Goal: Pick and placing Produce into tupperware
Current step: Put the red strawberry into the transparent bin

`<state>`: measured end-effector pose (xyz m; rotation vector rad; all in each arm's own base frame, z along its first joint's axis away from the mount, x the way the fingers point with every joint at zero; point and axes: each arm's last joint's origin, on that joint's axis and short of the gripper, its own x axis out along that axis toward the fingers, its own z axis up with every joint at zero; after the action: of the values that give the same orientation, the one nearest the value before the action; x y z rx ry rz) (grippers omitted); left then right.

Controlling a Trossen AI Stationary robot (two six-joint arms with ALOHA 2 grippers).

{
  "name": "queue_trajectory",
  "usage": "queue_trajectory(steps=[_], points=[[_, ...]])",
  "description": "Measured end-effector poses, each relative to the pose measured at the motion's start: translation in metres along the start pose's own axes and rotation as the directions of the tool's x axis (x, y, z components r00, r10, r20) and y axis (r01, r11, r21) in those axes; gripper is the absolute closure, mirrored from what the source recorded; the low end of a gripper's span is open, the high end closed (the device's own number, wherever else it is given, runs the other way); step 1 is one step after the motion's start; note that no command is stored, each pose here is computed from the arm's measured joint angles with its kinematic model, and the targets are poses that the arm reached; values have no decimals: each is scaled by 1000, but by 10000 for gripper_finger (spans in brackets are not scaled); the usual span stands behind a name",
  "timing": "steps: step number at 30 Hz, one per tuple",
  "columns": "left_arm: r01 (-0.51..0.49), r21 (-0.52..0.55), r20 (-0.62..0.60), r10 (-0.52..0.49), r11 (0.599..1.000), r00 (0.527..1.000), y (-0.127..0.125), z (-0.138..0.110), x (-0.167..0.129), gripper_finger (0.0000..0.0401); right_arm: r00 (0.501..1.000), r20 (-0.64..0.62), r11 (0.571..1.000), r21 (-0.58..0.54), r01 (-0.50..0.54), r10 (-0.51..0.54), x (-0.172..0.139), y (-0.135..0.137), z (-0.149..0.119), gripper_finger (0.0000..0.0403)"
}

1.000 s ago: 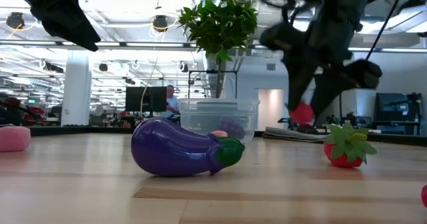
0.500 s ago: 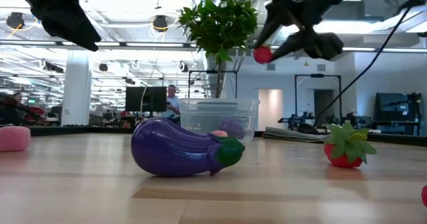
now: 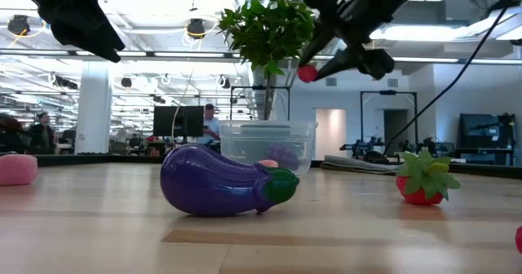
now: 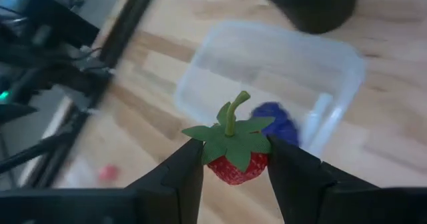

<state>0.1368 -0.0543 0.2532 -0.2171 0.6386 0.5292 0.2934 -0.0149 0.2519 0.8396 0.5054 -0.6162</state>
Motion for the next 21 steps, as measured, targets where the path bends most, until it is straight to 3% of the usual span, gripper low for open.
queue_trajectory(steps=[21], points=[[-31,-20,38,31,999,999,1,1,0,107,997,74,1000,0,24,-24,17,-18,31,222]])
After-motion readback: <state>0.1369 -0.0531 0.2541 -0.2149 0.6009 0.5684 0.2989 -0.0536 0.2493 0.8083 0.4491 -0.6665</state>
